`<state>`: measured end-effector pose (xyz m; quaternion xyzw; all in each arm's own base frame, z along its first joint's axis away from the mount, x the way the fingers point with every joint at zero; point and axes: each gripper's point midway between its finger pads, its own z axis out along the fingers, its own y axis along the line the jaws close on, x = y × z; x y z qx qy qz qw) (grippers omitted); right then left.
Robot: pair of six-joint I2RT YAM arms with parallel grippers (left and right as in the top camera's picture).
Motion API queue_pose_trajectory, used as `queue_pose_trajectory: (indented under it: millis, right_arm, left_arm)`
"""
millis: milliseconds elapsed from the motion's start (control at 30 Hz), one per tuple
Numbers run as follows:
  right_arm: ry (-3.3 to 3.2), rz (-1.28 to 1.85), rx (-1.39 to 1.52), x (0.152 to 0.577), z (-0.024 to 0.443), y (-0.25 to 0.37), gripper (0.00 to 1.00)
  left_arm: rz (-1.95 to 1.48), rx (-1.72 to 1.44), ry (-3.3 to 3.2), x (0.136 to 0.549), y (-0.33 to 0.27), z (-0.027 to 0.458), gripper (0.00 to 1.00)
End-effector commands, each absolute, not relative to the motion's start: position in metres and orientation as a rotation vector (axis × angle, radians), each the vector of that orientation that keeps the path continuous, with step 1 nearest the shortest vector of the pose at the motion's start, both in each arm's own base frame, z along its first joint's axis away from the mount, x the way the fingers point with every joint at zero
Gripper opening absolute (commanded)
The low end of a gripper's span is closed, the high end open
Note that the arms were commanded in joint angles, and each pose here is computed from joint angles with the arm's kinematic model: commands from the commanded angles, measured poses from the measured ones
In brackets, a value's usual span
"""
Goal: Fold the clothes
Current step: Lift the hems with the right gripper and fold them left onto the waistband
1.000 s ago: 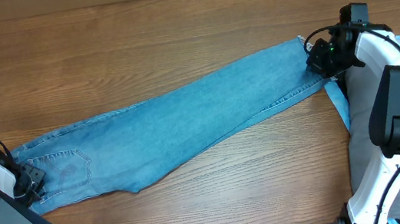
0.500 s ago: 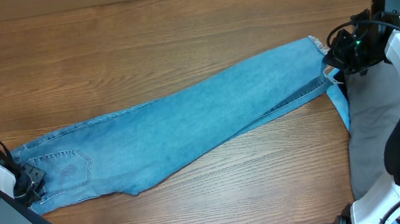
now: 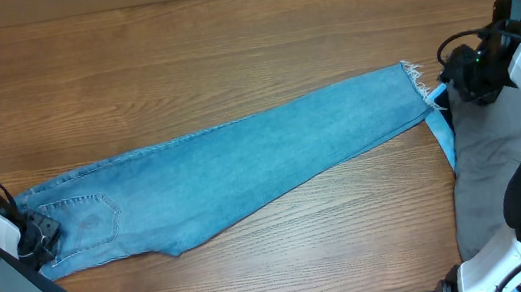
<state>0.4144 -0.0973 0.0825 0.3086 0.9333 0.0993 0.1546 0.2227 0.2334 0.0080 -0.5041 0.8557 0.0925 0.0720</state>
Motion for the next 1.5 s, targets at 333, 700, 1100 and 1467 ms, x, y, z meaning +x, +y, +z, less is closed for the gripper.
queue_pose_trajectory:
  millis: [333, 700, 1100, 1467]
  right_arm:
    - [2.557, 0.398, 0.532, 0.459, 0.053, -0.084, 0.66]
    - [2.694, 0.645, 0.409, 0.443, -0.001, -0.042, 0.58]
    - [2.741, 0.719, 0.382, 0.436, 0.032, -0.039, 0.04]
    - [2.496, 0.548, 0.416, 0.457, 0.214, -0.085, 0.04]
  left_arm:
    - [-0.09, -1.256, 2.696, 0.245, 0.197, -0.002, 0.63]
    - [-0.193, -1.063, 2.589, 0.273, 0.19, 0.109, 0.83]
    - [-0.115, -0.87, 2.336, 0.27, 0.173, 0.259, 1.0]
    - [-0.221, -0.775, 2.265, 0.26, 0.139, 0.299, 1.0]
